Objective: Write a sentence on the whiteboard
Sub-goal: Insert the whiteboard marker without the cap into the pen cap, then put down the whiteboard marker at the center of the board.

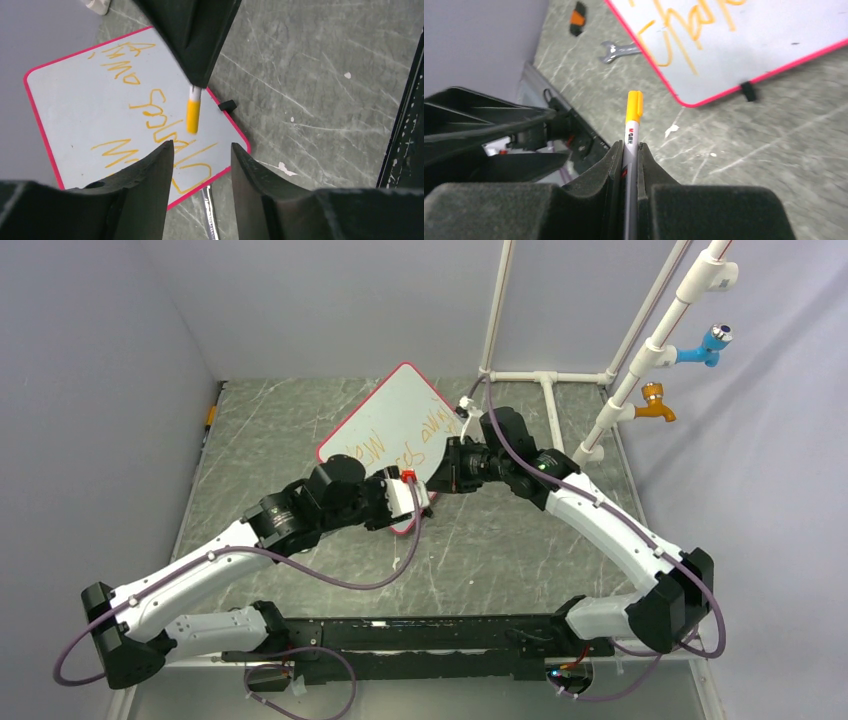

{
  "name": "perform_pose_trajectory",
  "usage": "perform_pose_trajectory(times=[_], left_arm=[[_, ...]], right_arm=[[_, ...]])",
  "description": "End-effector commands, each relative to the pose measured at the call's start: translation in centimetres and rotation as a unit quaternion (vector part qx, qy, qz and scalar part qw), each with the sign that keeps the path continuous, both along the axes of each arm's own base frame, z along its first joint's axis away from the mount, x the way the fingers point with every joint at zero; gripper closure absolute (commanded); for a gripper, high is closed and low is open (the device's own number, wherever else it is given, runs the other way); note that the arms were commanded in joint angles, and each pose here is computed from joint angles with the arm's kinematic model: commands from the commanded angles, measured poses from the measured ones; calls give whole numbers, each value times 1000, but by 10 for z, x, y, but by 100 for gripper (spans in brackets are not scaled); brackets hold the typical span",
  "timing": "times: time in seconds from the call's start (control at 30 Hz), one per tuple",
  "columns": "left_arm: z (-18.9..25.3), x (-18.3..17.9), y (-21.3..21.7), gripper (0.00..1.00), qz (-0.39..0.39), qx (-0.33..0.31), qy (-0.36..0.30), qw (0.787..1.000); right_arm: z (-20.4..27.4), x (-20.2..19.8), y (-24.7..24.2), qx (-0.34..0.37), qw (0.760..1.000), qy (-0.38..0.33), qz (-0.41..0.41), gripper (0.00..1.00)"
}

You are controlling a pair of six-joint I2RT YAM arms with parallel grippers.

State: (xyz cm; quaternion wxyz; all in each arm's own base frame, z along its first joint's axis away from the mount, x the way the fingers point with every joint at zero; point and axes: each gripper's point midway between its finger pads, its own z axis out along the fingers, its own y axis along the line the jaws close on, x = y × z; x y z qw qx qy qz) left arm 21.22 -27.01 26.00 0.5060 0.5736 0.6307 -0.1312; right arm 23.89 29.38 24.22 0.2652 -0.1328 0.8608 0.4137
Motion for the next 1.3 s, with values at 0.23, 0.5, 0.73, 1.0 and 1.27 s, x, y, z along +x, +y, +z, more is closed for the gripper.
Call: perform_pose_trajectory(times=[0.23, 0.5, 0.73, 1.0, 1.27], left_arm=[[27, 45, 37, 2, 125, -77, -1, 989], [21, 94, 92, 1, 284, -108, 30, 952], [28, 119, 151, 1, 408, -157, 25, 899], [30, 121, 208, 1, 498, -204, 5, 843], [38, 114, 224, 1, 513, -228, -27, 827]], right_arm=[[-34, 32, -80, -154, 970, -52, -183, 100], [-69, 45, -111, -220, 939, -43, -259, 100], [-93, 51, -114, -224, 935, -42, -272, 100], [-110, 51, -96, -144, 963, -35, -226, 100], [-134, 50, -95, -82, 975, -23, -206, 100]])
